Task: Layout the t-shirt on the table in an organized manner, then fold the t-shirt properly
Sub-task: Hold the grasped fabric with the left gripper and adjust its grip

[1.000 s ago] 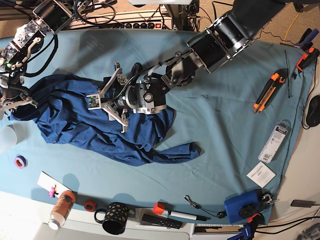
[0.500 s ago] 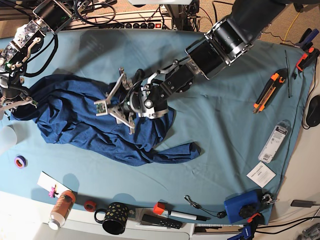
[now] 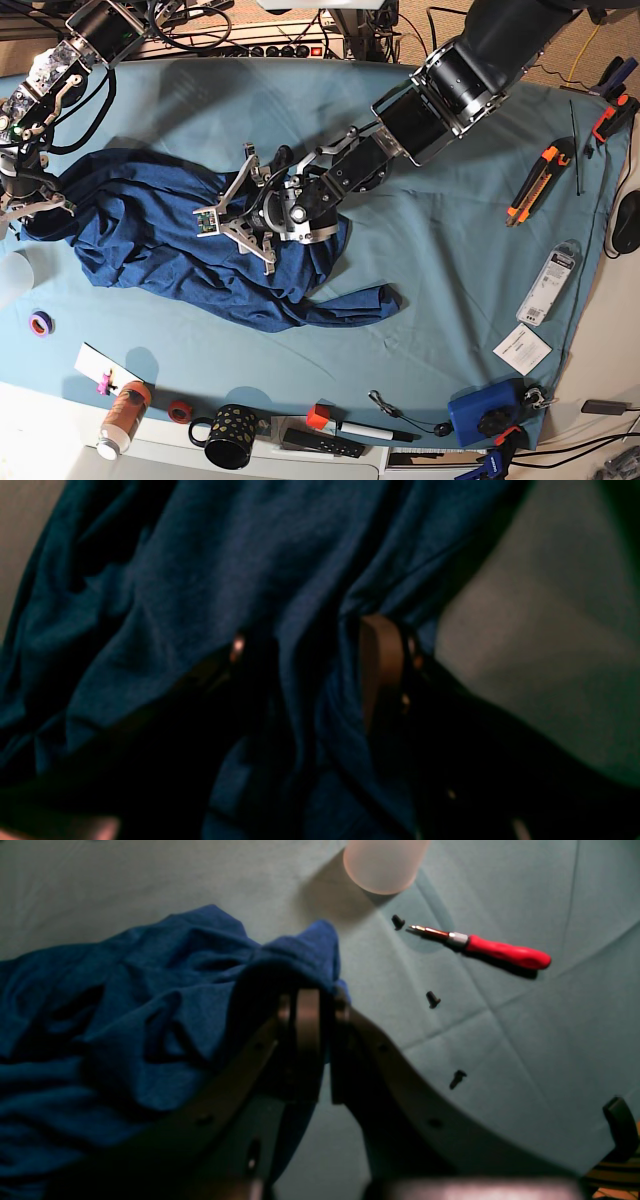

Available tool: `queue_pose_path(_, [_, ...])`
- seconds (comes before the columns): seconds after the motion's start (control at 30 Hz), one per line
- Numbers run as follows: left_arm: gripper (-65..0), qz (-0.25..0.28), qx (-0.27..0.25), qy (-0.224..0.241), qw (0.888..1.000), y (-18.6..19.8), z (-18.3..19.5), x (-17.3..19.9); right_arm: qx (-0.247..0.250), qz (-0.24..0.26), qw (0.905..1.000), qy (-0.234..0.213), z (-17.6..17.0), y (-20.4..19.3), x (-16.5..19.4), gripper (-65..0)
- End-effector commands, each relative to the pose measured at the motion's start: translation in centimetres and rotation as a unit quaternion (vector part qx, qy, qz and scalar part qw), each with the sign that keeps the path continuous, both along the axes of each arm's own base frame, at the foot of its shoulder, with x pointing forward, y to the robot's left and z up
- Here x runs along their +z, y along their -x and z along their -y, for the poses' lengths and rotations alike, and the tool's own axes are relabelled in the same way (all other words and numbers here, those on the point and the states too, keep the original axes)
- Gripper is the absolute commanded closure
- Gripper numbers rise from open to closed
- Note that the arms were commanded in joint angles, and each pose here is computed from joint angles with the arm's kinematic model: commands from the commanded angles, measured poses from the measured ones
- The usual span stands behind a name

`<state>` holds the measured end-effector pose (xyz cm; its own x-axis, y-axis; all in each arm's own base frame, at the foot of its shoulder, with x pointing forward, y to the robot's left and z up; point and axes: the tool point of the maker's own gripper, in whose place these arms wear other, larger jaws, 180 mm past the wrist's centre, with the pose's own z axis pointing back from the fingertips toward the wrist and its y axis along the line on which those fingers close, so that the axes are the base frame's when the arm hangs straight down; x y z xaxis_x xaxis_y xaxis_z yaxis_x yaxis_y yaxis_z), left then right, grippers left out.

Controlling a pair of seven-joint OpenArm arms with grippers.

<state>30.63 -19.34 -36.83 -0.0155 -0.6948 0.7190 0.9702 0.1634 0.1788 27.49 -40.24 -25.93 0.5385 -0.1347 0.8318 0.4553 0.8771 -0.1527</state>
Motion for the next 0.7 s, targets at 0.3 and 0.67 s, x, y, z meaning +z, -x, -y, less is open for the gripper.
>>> queue_pose_path(0.3, [-26.3, -0.022, -0.017, 0.086, 0.996, 0.9, 2.4, 4.2, 0.004, 0.029, 0.9994, 0.018, 0.4, -0.7, 1.9, 0.0])
queue_pose_path(0.67, [-26.3, -0.042, -0.073, 0.075, 0.994, 4.1, 2.1, 2.5, 0.004, 0.028, 0.9994, 0.018, 0.4, -0.7, 1.9, 0.0])
